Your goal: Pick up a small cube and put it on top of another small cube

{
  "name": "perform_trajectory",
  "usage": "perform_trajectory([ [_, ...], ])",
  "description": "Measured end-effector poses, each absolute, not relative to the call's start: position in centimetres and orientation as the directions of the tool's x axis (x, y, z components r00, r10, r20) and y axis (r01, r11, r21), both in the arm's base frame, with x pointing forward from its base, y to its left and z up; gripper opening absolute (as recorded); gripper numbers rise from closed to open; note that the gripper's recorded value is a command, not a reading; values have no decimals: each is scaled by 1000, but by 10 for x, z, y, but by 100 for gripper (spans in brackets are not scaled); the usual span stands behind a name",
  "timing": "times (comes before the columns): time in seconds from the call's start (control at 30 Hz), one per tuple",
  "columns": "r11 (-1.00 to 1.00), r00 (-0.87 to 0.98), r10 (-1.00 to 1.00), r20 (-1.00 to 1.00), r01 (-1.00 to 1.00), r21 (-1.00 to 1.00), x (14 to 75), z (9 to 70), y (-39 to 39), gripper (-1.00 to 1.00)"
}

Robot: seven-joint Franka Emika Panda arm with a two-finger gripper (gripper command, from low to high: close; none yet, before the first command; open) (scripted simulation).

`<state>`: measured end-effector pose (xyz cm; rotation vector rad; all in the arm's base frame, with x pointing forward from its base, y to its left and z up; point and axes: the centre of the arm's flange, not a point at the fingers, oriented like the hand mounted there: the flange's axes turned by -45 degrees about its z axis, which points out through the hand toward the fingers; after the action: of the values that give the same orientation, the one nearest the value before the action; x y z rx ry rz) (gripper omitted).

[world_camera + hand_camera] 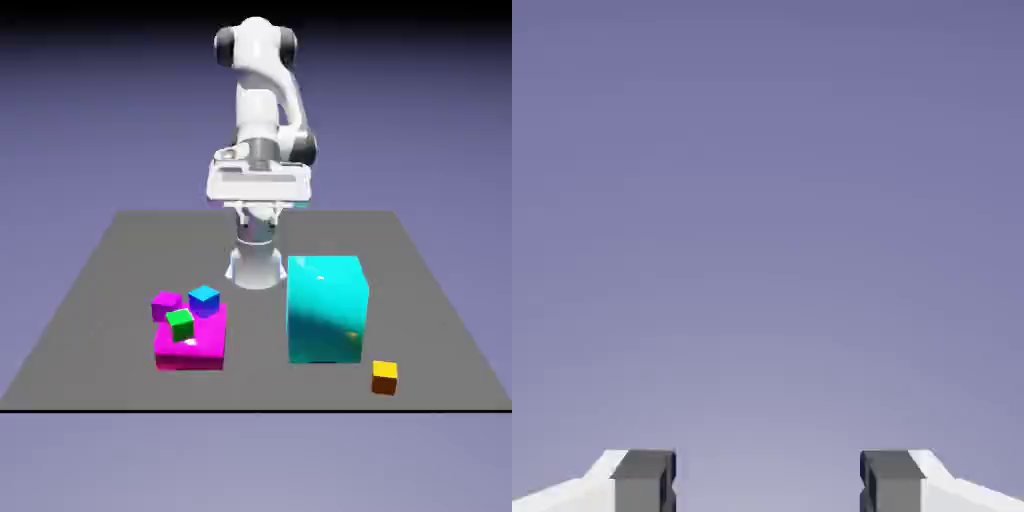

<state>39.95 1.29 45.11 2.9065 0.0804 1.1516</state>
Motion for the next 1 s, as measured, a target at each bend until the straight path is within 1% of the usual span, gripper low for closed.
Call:
perform_trajectory([
  [0.23, -999, 873, 41, 487, 30, 30, 452, 398, 65, 0],
  [0.47, -1000, 962, 11, 273, 5, 24, 487, 332, 123, 0],
  [0.73, -998, 998, -54, 37, -54, 14, 508, 259, 187, 0],
  [1.0, -990, 976, -137, -171, -139, 4, 515, 206, 249, 0],
])
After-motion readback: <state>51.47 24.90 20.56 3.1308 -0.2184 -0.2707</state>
